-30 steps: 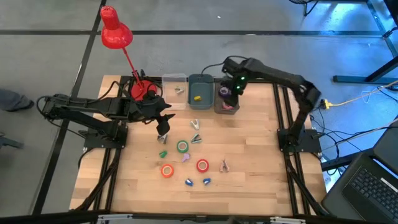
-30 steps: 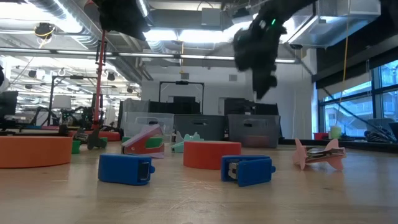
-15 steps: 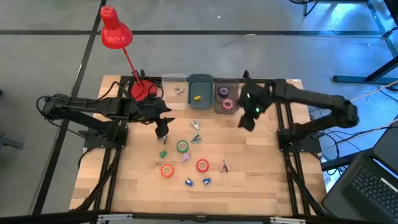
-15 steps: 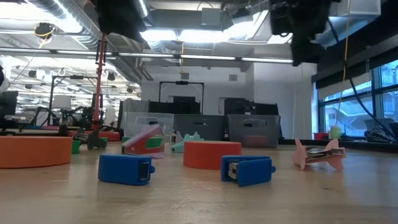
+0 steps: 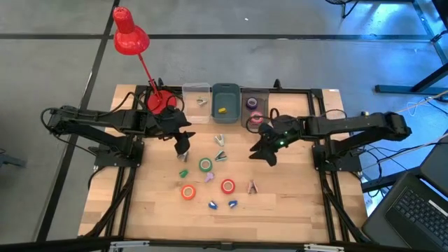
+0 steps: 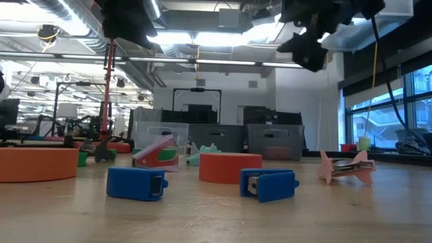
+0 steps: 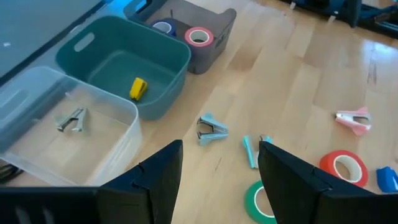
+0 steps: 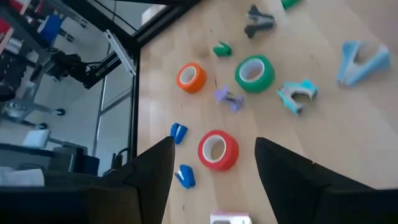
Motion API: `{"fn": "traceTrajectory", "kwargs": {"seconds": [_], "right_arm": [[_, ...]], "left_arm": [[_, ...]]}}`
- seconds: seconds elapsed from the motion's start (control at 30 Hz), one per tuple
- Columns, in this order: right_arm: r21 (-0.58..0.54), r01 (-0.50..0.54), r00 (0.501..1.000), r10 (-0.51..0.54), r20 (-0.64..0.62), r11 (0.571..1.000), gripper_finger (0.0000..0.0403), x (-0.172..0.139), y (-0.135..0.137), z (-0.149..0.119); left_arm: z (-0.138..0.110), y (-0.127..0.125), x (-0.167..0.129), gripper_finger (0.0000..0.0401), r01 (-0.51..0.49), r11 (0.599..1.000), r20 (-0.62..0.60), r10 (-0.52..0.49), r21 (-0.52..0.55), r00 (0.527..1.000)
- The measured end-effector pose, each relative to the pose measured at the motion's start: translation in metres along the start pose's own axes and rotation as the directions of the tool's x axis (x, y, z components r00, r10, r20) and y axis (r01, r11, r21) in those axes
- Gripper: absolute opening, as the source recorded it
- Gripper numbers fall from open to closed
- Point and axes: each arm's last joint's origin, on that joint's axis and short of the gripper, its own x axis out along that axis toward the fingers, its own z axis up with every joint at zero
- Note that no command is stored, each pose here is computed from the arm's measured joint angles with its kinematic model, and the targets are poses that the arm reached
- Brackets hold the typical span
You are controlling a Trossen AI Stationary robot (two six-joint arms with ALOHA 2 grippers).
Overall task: Pick and place Stapler, Stapler remover, tape
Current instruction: Put the top green stapler into the blue bin
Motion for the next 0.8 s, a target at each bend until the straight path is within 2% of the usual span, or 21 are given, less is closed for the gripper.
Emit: {"fn": "traceTrajectory", "kwargs": {"seconds": [0.17, 0.23, 0.3, 0.4, 0.47, 0.63, 0.7, 0.8], "right_arm": [[-0.029, 0.037, 0.999, -0.037, -0.001, 0.999, 0.0224, 0.002, -0.001, 0.001], [-0.022, 0.059, 0.998, -0.060, -0.017, 0.998, 0.0224, 0.002, -0.003, -0.001], [-0.009, 0.075, 0.996, -0.075, -0.038, 0.997, 0.0224, 0.002, -0.004, -0.003], [-0.004, 0.086, 0.995, -0.087, -0.040, 0.996, 0.0224, 0.002, -0.005, -0.004], [-0.004, 0.092, 0.995, -0.092, -0.035, 0.996, 0.0224, 0.002, -0.005, -0.004], [-0.004, 0.095, 0.995, -0.095, -0.032, 0.995, 0.0224, 0.002, -0.005, -0.004], [-0.001, 0.095, 0.995, -0.095, -0.033, 0.995, 0.0224, 0.002, -0.005, -0.004], [0.024, 0.095, 0.995, -0.095, -0.033, 0.995, 0.0224, 0.002, -0.005, -0.004]], "left_arm": [[-0.005, 0.003, 0.000, 0.0200, -0.031, 0.993, -0.052, 0.025, -0.115, 0.998], [-0.013, 0.007, -0.001, 0.0200, -0.101, 0.976, -0.121, 0.079, -0.191, 0.989], [-0.021, 0.012, 0.000, 0.0200, -0.209, 0.942, -0.191, 0.162, -0.264, 0.968], [-0.033, 0.018, 0.001, 0.0200, -0.384, 0.854, -0.298, 0.287, -0.352, 0.910], [-0.039, 0.020, 0.005, 0.0200, -0.470, 0.787, -0.362, 0.336, -0.400, 0.870], [-0.046, 0.018, 0.031, 0.0200, -0.607, 0.590, -0.520, 0.338, -0.532, 0.784], [-0.049, 0.017, 0.044, 0.0200, -0.655, 0.539, -0.577, 0.337, -0.529, 0.744], [-0.054, 0.017, 0.064, 0.0200, -0.709, 0.500, -0.648, 0.330, -0.497, 0.687]]}}
